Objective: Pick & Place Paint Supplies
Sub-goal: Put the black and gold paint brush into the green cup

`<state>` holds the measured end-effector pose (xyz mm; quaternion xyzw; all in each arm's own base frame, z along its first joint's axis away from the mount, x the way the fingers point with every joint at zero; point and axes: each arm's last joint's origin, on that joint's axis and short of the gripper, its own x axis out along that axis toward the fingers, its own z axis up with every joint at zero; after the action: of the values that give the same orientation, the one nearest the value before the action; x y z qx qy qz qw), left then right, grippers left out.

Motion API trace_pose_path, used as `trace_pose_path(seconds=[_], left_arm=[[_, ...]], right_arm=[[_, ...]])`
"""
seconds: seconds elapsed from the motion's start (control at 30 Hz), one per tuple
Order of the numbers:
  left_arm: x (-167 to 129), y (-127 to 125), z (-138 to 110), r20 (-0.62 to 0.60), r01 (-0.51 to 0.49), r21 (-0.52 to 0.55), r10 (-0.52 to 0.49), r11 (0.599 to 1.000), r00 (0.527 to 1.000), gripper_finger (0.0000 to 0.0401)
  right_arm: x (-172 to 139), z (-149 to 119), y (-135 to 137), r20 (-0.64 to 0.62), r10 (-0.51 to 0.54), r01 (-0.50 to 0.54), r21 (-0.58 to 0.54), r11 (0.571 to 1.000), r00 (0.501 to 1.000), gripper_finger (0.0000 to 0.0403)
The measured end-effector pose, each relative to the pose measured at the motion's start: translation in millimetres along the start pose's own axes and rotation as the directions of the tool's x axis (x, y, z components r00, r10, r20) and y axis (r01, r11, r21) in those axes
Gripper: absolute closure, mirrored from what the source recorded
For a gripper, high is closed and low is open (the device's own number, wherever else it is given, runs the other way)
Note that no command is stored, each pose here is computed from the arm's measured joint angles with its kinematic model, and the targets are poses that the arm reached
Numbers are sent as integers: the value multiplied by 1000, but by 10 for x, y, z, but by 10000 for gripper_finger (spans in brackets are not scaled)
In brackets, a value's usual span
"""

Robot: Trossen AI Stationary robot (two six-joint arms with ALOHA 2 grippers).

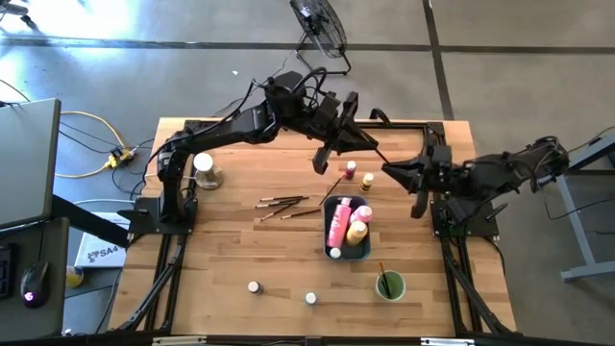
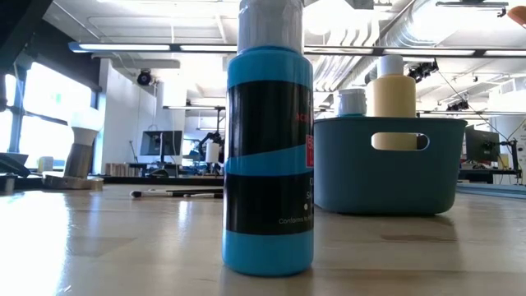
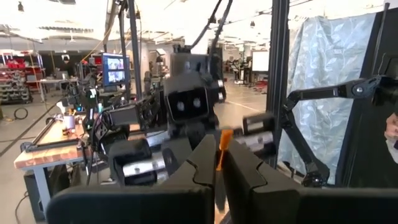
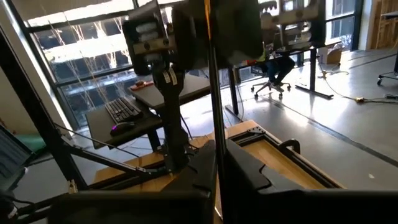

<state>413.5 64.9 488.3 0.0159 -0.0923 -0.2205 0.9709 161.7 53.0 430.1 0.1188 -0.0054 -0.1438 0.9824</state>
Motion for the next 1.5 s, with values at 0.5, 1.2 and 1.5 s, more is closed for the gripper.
trace_pose_path(seconds=[0.5, 1.2, 1.5], left_arm=[[10, 12, -98, -67, -16, -49, 13, 999, 998, 393], [-24, -3, -284, -239, -43, -172, 1, 984, 971, 393], [-35, -9, -313, -269, -50, -190, -3, 981, 963, 393]], right_arm=[[-55, 10, -32, -25, 53, -53, -1, 999, 998, 231], [53, 173, -137, -284, 98, -79, 78, 994, 954, 249], [351, 132, -196, -431, 116, -92, 75, 993, 895, 250]])
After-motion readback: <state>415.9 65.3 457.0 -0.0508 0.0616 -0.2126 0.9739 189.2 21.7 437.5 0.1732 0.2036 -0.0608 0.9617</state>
